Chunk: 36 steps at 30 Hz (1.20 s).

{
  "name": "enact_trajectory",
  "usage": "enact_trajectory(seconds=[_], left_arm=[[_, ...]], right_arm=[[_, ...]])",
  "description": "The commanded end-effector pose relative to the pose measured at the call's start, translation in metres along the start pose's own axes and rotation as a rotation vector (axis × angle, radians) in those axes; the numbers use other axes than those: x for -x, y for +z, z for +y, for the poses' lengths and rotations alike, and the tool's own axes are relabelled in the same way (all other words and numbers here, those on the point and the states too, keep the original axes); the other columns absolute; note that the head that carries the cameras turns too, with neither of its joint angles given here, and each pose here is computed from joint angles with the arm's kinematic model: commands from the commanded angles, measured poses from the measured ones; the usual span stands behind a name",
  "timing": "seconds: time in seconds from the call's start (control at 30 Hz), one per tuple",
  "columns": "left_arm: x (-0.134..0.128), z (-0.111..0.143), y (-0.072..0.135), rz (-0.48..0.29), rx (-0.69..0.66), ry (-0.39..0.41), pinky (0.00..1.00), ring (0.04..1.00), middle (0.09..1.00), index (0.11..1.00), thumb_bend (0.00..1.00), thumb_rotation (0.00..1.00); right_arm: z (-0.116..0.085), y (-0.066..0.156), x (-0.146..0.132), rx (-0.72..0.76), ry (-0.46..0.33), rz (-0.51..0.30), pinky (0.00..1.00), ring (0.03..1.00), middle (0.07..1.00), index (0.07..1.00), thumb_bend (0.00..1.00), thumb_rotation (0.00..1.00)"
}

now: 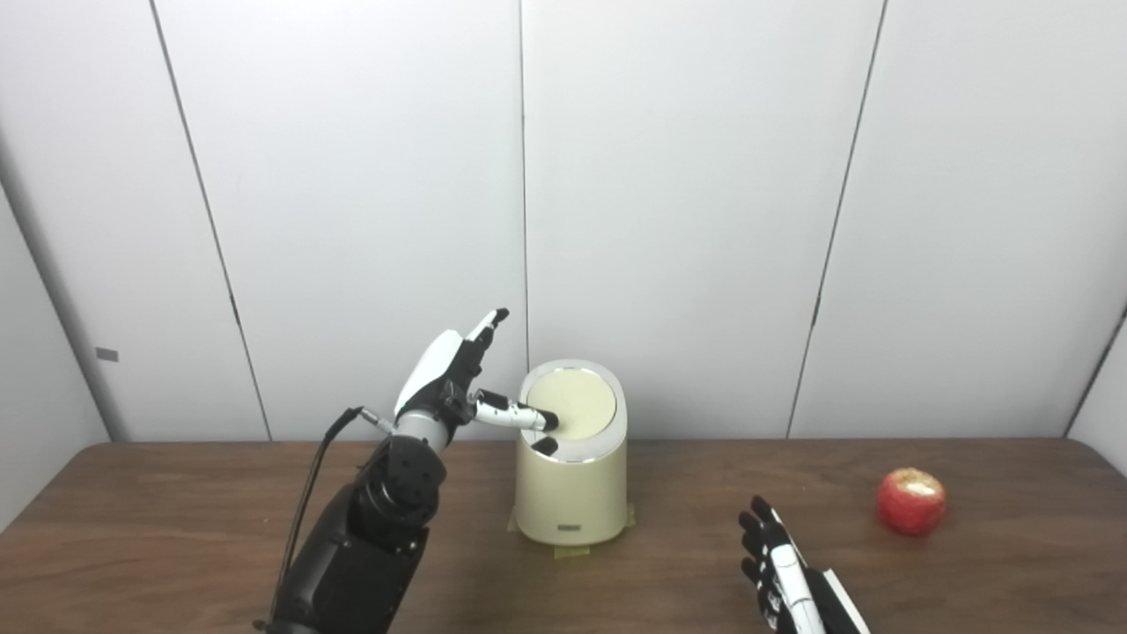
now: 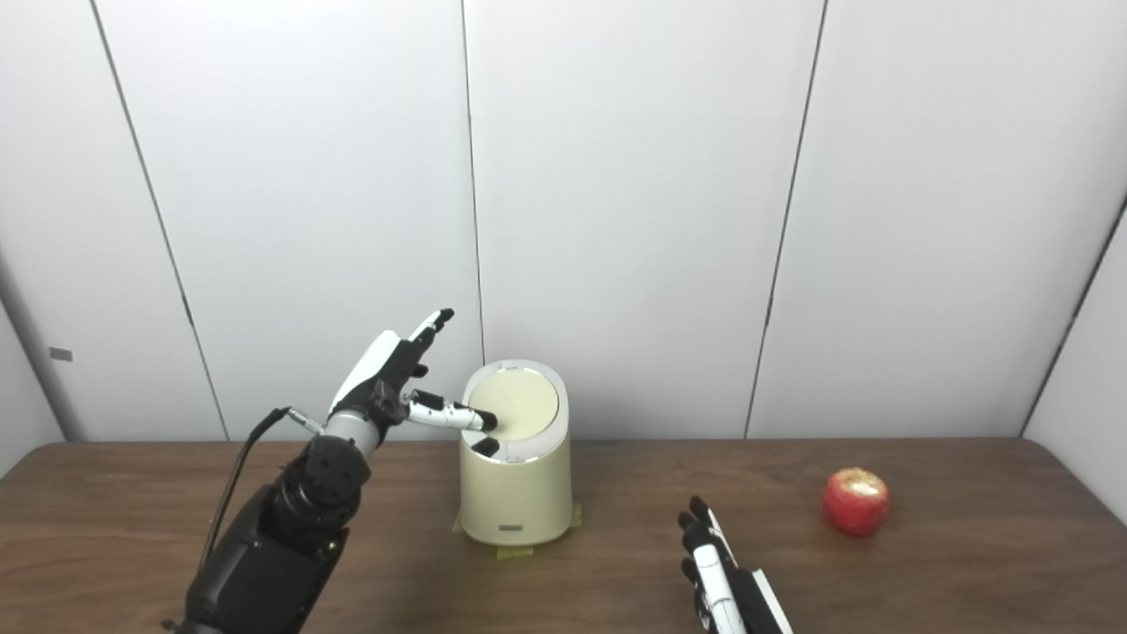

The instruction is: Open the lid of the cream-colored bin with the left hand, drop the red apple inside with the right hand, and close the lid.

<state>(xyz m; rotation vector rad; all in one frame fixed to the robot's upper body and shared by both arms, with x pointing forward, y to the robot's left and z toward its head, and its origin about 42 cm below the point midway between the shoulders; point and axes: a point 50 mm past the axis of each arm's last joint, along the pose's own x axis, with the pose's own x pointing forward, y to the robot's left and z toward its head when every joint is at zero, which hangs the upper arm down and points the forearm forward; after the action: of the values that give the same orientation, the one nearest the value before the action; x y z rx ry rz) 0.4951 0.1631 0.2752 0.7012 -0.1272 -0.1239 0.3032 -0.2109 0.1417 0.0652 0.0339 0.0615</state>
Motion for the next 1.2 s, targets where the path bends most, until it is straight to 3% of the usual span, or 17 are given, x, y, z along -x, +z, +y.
enact_trajectory(seconds=[0.0, 0.23, 0.43, 0.67, 1.17], left_arm=[[-0.014, 0.024, 0.040, -0.122, -0.023, 0.081, 0.86, 0.978, 0.998, 0.998, 0.90, 0.09], [-0.021, 0.019, 0.044, -0.112, -0.074, 0.080, 0.85, 0.963, 0.995, 0.996, 0.89, 0.09], [-0.025, 0.016, 0.048, -0.133, -0.140, 0.093, 0.92, 0.960, 0.980, 0.992, 0.89, 0.09], [-0.026, 0.013, 0.048, -0.146, -0.178, 0.088, 0.90, 0.961, 0.974, 0.990, 0.89, 0.09], [-0.029, 0.010, 0.048, -0.223, -0.399, 0.069, 0.96, 0.955, 0.959, 0.982, 0.91, 0.05]], right_arm=[[0.007, 0.021, -0.010, 0.003, 0.018, -0.102, 1.00, 1.000, 0.973, 1.000, 0.69, 0.93], [0.011, 0.021, -0.011, 0.012, 0.010, -0.102, 1.00, 1.000, 0.975, 1.000, 0.71, 0.93], [0.013, 0.022, -0.012, 0.005, 0.007, -0.109, 1.00, 0.999, 0.975, 1.000, 0.71, 0.92], [0.016, 0.023, -0.013, 0.001, 0.008, -0.117, 1.00, 1.000, 0.973, 1.000, 0.69, 0.92], [0.022, 0.026, -0.014, 0.006, 0.015, -0.121, 1.00, 0.986, 0.959, 1.000, 0.71, 0.91]])
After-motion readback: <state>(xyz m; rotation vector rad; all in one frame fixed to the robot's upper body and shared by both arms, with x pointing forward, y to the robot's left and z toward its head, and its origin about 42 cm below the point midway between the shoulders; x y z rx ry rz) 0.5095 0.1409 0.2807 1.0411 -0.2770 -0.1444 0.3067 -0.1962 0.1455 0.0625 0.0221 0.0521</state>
